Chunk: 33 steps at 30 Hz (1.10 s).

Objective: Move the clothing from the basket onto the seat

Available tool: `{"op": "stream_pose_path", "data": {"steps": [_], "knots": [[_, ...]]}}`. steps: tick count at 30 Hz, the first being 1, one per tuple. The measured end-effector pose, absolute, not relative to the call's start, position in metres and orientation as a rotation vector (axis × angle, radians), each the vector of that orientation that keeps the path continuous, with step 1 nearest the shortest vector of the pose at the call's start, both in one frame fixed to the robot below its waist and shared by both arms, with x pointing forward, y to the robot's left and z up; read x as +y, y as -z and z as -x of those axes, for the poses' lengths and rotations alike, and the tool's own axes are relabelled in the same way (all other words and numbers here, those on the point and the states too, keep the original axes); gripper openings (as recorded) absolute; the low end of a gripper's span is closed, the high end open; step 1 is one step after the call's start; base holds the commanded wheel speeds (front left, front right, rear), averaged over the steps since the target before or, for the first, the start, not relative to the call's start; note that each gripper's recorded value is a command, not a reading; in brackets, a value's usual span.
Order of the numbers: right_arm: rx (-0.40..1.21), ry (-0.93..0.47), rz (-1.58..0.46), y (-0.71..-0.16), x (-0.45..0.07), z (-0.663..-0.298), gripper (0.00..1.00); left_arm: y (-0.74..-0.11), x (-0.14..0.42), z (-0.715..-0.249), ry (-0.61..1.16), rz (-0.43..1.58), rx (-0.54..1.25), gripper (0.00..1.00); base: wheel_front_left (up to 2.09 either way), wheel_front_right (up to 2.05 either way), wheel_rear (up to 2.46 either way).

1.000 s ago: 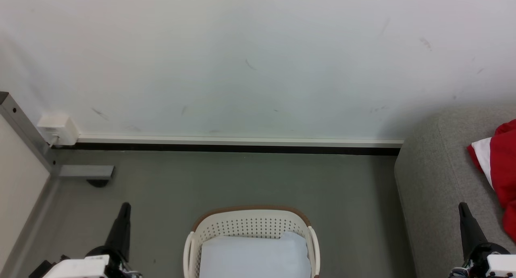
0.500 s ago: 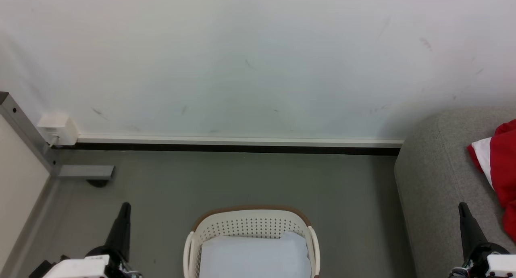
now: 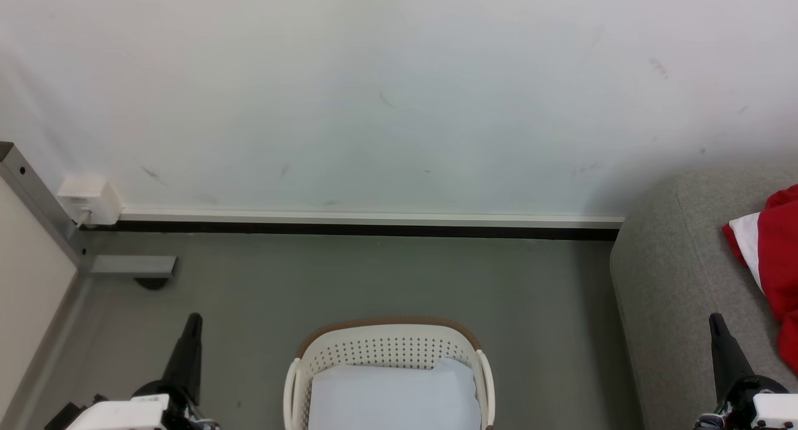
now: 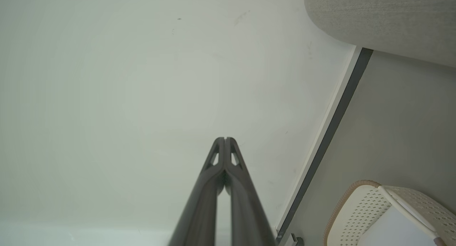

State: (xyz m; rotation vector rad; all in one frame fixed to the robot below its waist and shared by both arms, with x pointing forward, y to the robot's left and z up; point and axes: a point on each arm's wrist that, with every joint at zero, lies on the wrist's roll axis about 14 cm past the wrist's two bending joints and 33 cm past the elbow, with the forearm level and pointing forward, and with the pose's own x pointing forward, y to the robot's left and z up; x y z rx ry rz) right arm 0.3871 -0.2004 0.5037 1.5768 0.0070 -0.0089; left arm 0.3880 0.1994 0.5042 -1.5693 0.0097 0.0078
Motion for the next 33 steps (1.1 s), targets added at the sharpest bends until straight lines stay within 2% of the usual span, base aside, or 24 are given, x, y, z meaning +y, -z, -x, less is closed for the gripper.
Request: {"op": "stream_pose_path", "data": {"steps": [33], "knots": [[0.007, 0.009, -1.577, -0.5037, -0.2005, -0.3871, 0.00, -0.5042, 0.1993, -0.3880, -0.008, 1.569, 0.010, 0.00, 0.00, 0.00, 0.00]]}}
